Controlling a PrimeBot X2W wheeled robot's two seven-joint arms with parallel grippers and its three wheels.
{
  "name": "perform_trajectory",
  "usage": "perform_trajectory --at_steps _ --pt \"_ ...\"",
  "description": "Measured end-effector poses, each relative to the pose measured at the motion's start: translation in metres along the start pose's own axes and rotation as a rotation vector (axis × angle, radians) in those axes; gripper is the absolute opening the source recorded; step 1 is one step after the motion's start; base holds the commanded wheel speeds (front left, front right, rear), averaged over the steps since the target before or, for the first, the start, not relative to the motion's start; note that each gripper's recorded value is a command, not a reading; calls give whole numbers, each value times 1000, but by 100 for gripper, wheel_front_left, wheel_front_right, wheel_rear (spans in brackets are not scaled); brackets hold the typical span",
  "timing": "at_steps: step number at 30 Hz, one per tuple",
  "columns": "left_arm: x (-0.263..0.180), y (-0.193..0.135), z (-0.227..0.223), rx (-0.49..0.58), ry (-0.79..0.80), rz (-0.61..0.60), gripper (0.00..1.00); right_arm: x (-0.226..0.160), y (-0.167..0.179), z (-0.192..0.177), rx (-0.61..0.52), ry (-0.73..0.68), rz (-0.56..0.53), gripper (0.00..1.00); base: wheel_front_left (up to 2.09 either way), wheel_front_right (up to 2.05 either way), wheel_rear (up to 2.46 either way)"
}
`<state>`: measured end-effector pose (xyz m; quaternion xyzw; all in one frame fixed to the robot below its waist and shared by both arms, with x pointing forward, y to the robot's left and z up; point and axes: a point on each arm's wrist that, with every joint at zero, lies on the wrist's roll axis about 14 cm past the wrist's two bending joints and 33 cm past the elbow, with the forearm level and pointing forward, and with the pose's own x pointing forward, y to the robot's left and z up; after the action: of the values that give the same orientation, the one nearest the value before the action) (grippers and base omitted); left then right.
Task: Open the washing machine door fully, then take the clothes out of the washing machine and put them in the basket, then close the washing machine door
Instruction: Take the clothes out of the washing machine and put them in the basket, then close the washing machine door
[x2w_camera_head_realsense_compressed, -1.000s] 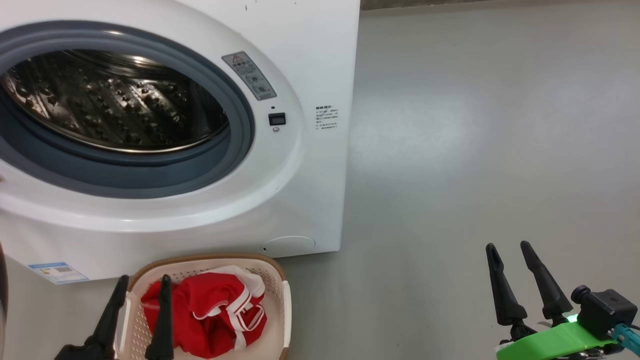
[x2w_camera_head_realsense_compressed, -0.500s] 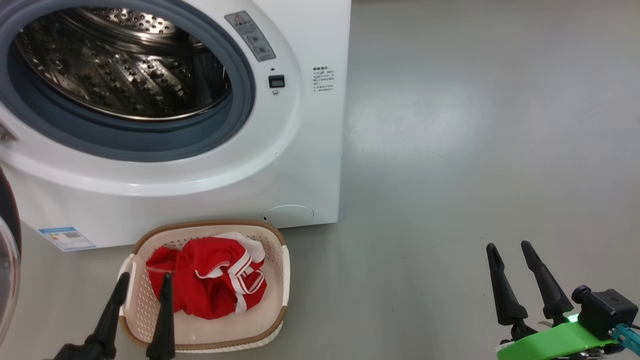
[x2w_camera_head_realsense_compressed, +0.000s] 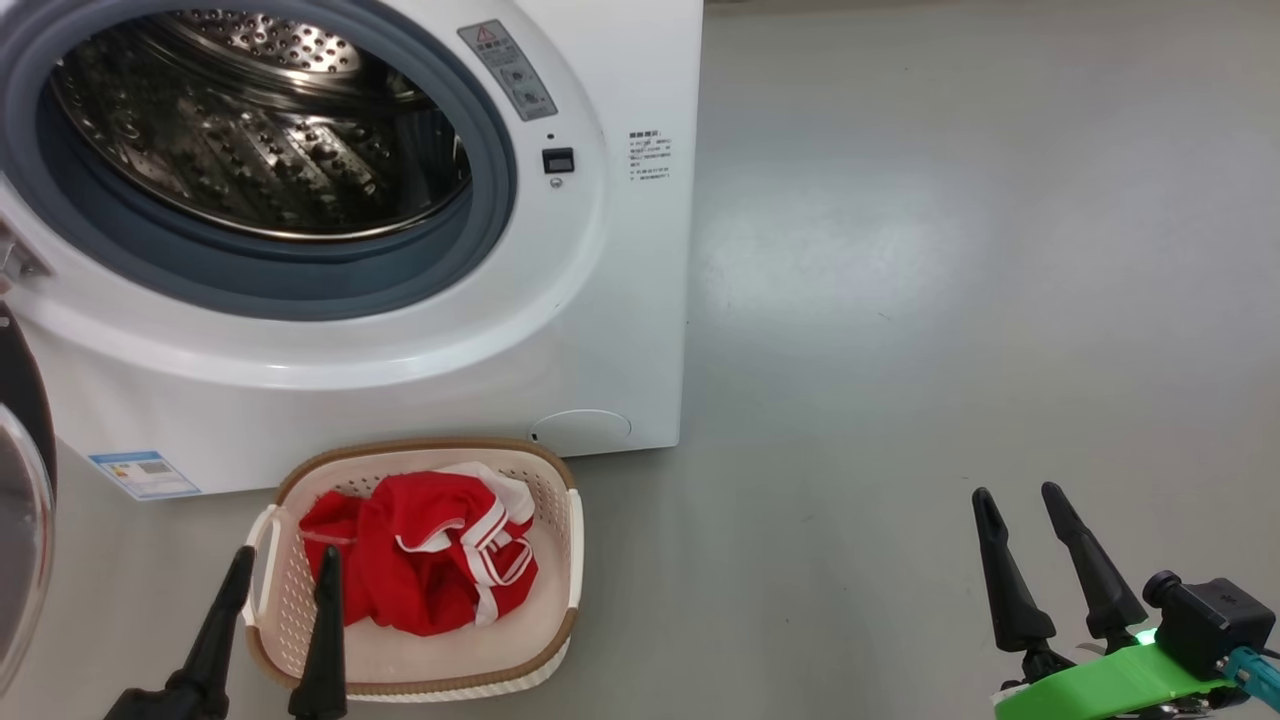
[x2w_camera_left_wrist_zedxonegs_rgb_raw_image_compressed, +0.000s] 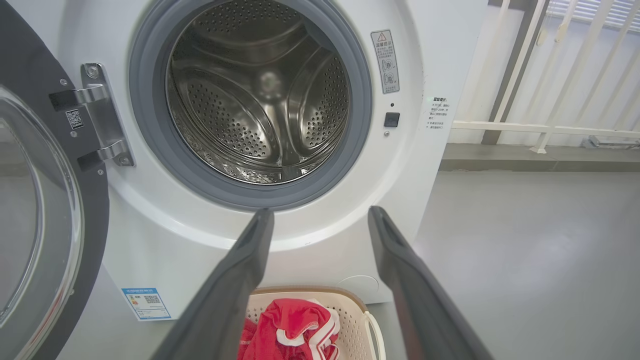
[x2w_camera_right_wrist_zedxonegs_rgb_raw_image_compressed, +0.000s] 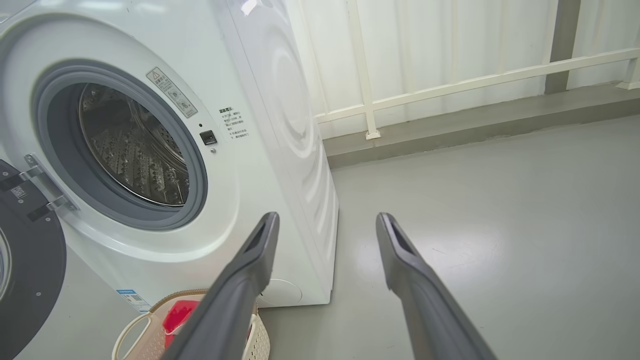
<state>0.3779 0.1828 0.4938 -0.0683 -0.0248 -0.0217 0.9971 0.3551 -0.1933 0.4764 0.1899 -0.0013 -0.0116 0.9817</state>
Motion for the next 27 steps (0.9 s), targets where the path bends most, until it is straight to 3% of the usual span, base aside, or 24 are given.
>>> perform_trajectory --at_steps 12,27 --pt "-15 22 -2 2 12 74 100 10 24 -13 -9 43 87 100 0 0 0" --pt "-67 66 -4 -44 20 268 100 28 85 -39 -23 121 294 100 0 0 0"
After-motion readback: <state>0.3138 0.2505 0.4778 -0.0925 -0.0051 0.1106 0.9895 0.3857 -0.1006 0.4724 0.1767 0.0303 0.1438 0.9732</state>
